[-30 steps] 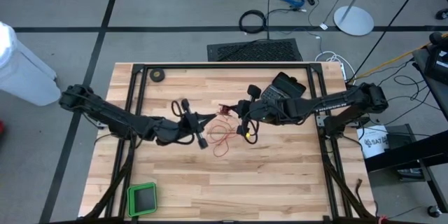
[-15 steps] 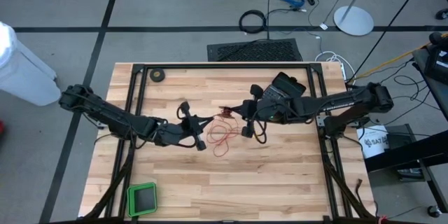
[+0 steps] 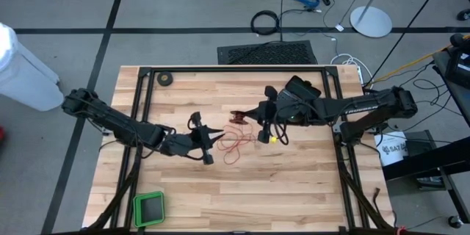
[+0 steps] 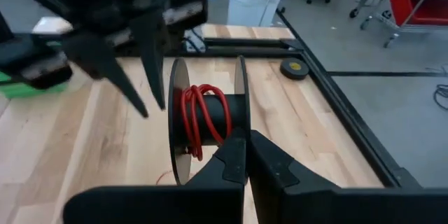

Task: Coil cords
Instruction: Coil the red wire into the spool

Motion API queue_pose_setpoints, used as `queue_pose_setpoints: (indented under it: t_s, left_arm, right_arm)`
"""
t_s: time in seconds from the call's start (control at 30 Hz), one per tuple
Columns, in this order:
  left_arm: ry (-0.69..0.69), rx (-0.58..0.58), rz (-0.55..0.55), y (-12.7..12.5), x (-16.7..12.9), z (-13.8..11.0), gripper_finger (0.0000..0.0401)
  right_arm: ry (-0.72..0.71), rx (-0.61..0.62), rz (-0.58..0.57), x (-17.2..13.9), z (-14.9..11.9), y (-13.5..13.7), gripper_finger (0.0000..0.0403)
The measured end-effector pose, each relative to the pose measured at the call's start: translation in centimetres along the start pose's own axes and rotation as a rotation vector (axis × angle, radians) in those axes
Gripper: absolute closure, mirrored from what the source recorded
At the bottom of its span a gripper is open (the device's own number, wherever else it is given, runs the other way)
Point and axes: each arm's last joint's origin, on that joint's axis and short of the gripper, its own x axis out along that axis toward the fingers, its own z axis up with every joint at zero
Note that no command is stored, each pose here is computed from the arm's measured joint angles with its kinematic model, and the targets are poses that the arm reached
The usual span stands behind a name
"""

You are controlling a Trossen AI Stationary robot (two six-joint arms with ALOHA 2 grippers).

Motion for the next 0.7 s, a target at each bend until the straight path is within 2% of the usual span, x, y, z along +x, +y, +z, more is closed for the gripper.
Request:
queue_pose_setpoints:
  t_s: [0.27,0.33,0.43,0.5,0.6,0.7]
  left_arm:
    - [0.048,-0.116,0.01,-0.7,-0.3,-1.3,0.0322]
    - [0.071,-0.149,0.06,-1.0,0.0,-2.6,0.0322]
    - [0.067,-0.23,0.135,-1.6,0.8,-6.1,0.0322]
    - [0.016,-0.31,0.127,-2.1,1.3,-8.5,0.0322]
    - [-0.144,-0.447,0.081,-2.5,1.7,-10.0,0.0322]
    - [-0.255,-0.444,0.075,-2.5,2.5,-10.4,0.0321]
  right_arm:
    - [-0.039,-0.005,-0.004,-0.5,0.5,-0.3,0.0403]
    - [-0.037,-0.007,-0.004,-0.5,0.5,-0.3,0.0403]
    - [-0.045,-0.008,-0.003,-0.8,0.6,-0.4,0.0403]
    - [-0.048,-0.006,-0.004,-1.0,0.7,-0.5,0.0403]
    - [-0.058,-0.004,-0.004,-1.6,0.9,-0.6,0.0403]
    - [-0.075,0.003,-0.004,-2.2,1.2,-0.8,0.0403]
